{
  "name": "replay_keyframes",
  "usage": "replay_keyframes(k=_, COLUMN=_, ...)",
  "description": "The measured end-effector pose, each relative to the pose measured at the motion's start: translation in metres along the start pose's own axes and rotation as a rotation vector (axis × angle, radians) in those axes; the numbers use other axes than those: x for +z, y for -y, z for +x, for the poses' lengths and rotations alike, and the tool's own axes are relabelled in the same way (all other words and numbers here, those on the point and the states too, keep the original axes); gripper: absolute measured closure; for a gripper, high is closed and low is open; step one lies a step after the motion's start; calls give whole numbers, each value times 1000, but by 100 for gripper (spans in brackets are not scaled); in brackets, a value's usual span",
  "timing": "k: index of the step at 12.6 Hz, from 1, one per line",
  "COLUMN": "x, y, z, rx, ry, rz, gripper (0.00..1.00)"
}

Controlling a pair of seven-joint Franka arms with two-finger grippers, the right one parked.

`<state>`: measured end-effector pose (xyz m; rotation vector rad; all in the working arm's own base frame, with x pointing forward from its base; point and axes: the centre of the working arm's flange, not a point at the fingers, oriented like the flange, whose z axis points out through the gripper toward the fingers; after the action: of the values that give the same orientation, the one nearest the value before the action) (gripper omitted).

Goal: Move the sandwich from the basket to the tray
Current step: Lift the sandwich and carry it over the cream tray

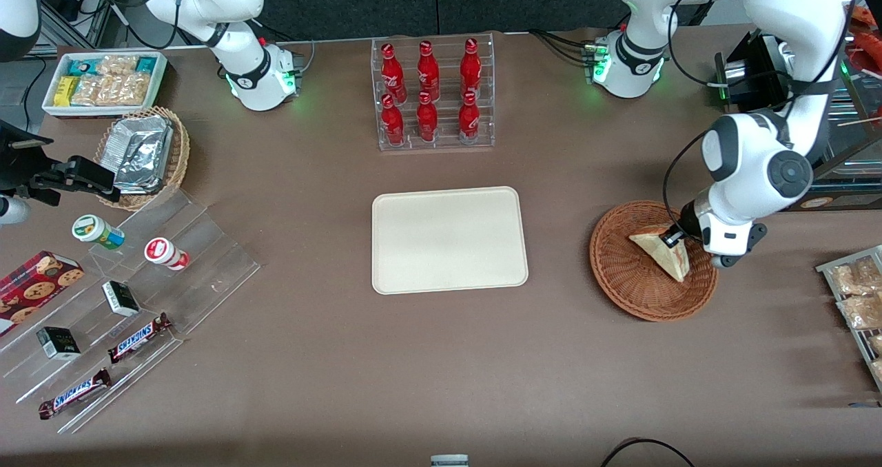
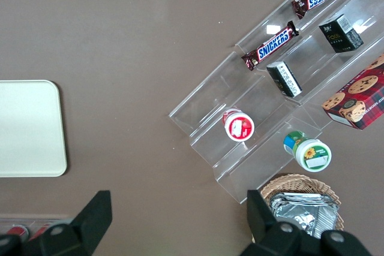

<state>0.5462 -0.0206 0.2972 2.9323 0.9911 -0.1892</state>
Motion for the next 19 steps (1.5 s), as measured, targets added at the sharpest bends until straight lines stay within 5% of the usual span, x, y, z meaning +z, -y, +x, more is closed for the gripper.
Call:
replay_keyframes(k=2, x=-42, y=-28, z=-1, rx=41, ry=26, rz=14, gripper=85)
replay_keyframes(k=6, x=-78, y=-100, z=-50, rx=190, ry=8, rz=13, gripper=85)
replay_keyframes(k=10, x=-64, y=-156, z=-113, rx=381, ry=-41, rz=83, gripper=85)
replay_keyframes(k=19, x=-10, y=-282, z=-236, rx=616, ry=-47, rz=104, gripper=85)
